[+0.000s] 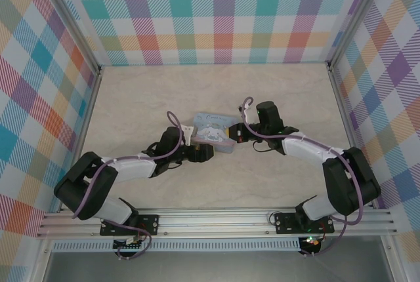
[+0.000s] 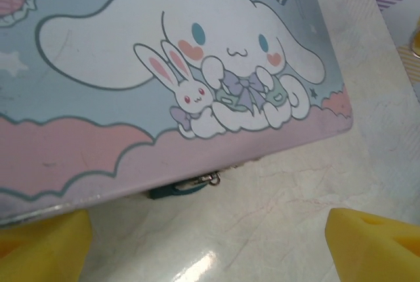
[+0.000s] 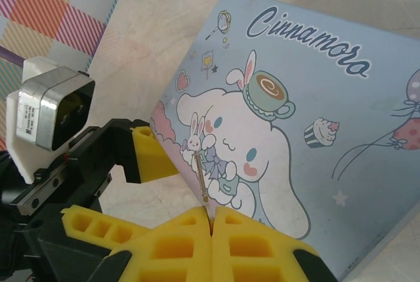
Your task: Unlock a padlock with a key
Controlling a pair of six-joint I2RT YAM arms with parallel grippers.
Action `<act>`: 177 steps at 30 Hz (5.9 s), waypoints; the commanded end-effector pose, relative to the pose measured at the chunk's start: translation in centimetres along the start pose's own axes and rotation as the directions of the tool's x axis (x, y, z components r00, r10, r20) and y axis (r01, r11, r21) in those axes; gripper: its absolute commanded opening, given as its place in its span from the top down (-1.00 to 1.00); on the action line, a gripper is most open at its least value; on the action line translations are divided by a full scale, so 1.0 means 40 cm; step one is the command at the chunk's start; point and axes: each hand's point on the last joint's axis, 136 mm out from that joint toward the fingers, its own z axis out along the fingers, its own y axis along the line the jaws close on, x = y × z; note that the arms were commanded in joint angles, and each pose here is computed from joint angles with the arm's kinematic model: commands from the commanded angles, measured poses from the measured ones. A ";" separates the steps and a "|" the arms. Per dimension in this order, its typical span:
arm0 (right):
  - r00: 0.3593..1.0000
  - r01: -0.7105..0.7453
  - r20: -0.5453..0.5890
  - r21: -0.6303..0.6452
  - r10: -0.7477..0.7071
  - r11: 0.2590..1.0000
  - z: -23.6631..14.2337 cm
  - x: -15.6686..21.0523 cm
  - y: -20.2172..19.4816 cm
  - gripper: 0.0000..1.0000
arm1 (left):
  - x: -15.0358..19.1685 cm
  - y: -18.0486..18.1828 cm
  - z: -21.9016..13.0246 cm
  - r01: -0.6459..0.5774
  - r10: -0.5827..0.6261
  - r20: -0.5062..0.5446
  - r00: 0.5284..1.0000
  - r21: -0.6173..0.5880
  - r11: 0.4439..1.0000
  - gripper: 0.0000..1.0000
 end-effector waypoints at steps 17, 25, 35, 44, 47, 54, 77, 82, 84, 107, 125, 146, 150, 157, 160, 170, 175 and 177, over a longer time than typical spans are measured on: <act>0.999 -0.013 0.045 -0.050 0.015 0.999 0.022 -0.055 0.013 0.98 | -0.078 0.011 0.006 -0.054 0.049 0.053 0.997 0.090 0.994 -0.85; 0.996 -0.082 0.023 -0.061 0.083 0.995 0.065 -0.056 -0.009 0.98 | -0.022 0.018 0.028 -0.005 0.002 0.019 1.000 0.157 0.988 -0.85; 0.996 -0.085 -0.002 -0.027 0.085 0.996 0.099 -0.041 -0.041 0.98 | -0.008 0.028 0.041 -0.083 0.073 0.065 0.995 0.160 0.984 -0.85; 0.997 -0.079 -0.022 0.006 0.079 0.997 0.114 -0.032 -0.056 0.98 | 0.003 0.010 0.073 -0.110 0.107 0.024 0.994 0.193 0.975 -0.81; 0.996 -0.085 -0.028 0.017 0.085 0.996 0.117 -0.025 -0.062 0.98 | 0.011 -0.001 0.087 -0.107 0.109 0.003 0.994 0.215 0.971 -0.79; 0.991 -0.120 -0.055 0.065 0.124 0.991 0.123 0.005 -0.089 0.98 | 0.029 -0.014 0.109 -0.095 0.107 -0.035 0.994 0.240 0.966 -0.77; 0.982 -0.165 -0.078 0.104 0.173 0.981 0.126 0.043 -0.110 0.98 | 0.049 -0.061 0.124 -0.046 0.074 -0.085 0.994 0.291 0.955 -0.74; 0.982 -0.166 -0.075 0.102 0.174 0.981 0.125 0.045 -0.110 0.98 | 0.048 -0.070 0.116 -0.016 0.044 -0.088 0.995 0.292 0.956 -0.71; 0.982 -0.167 -0.074 0.099 0.175 0.981 0.126 0.045 -0.109 0.98 | 0.041 -0.081 0.114 0.000 0.029 -0.087 0.996 0.308 0.951 -0.70; 0.983 -0.166 -0.064 0.099 0.173 0.981 0.122 0.042 -0.107 0.97 | -0.008 -0.096 0.108 0.184 -0.185 -0.032 0.982 0.343 0.921 -0.63; 0.982 -0.174 -0.063 0.102 0.181 0.980 0.126 0.042 -0.112 0.97 | -0.010 -0.074 0.110 0.227 -0.239 -0.002 0.971 0.313 0.922 -0.43; 0.982 -0.173 -0.062 0.103 0.180 0.979 0.124 0.043 -0.111 0.97 | -0.002 -0.064 0.122 0.269 -0.288 0.024 0.957 0.292 0.918 -0.23; 0.982 -0.174 -0.062 0.103 0.180 0.979 0.124 0.043 -0.111 0.97 | -0.003 -0.043 0.118 0.296 -0.320 0.052 0.946 0.265 0.918 -0.22; 0.982 -0.170 -0.064 0.102 0.177 0.980 0.124 0.042 -0.110 0.97 | -0.012 -0.046 0.123 0.302 -0.332 0.064 0.941 0.283 0.910 -0.21; 0.982 -0.169 -0.064 0.101 0.176 0.980 0.124 0.041 -0.109 0.96 | -0.015 -0.044 0.125 0.304 -0.336 0.072 0.939 0.284 0.909 -0.17; 0.983 -0.169 -0.061 0.100 0.176 0.981 0.123 0.039 -0.108 0.96 | -0.028 -0.028 0.128 0.321 -0.359 0.114 0.926 0.261 0.911 0.12; 0.983 -0.167 -0.060 0.098 0.174 0.981 0.122 0.037 -0.105 0.96 | -0.027 -0.020 0.129 0.328 -0.365 0.121 0.923 0.249 0.911 0.28; 0.983 -0.169 -0.061 0.099 0.175 0.981 0.123 0.038 -0.106 0.96 | -0.025 -0.017 0.130 0.330 -0.367 0.121 0.922 0.247 0.911 0.33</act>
